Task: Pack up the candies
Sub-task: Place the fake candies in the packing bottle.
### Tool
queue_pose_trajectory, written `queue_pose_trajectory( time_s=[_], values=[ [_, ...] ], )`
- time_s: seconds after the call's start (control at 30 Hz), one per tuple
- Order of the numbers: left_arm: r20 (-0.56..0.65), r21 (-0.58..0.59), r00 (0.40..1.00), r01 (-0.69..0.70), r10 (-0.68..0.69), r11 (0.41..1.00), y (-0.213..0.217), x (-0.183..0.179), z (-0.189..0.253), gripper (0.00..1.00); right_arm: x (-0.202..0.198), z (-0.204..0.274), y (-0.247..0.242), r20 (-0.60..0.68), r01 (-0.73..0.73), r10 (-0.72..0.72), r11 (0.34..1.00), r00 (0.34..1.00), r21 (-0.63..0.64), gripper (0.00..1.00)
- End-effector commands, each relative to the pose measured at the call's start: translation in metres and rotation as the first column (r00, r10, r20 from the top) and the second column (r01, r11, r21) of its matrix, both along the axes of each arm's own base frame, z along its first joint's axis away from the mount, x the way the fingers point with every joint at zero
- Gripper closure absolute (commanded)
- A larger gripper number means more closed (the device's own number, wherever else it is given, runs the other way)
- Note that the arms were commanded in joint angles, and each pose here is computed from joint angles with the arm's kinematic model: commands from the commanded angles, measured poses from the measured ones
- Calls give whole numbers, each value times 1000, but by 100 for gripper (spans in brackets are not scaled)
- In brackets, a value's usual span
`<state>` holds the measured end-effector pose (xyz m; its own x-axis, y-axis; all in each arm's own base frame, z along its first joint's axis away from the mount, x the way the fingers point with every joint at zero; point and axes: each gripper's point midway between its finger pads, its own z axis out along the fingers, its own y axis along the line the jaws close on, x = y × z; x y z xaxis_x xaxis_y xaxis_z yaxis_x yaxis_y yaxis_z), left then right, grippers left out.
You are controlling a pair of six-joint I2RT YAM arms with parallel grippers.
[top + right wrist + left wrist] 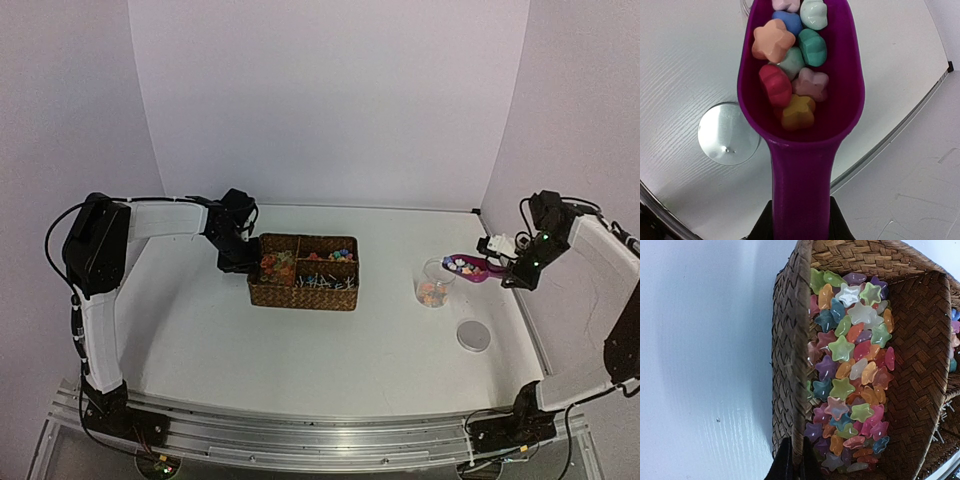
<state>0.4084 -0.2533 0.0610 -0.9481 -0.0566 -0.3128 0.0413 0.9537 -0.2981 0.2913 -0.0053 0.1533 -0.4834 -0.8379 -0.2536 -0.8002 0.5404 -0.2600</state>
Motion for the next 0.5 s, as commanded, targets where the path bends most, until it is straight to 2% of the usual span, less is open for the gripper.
queue_pose_trajectory(
  time_s=[0.0, 0.27, 0.47],
  values=[
    [-75, 19, 996, -45, 46, 999, 11, -5, -21, 100, 22, 18, -4, 53, -20, 25, 997, 998, -77, 100],
    [-76, 17, 996, -47, 48, 999, 11, -6, -21, 100, 26, 14, -10, 11, -58, 61, 980, 998, -192, 100],
    [-77, 15, 996, -47, 48, 999, 11, -6, -21, 100, 37, 25, 3, 31, -111, 122, 964, 992, -242, 100]
  ],
)
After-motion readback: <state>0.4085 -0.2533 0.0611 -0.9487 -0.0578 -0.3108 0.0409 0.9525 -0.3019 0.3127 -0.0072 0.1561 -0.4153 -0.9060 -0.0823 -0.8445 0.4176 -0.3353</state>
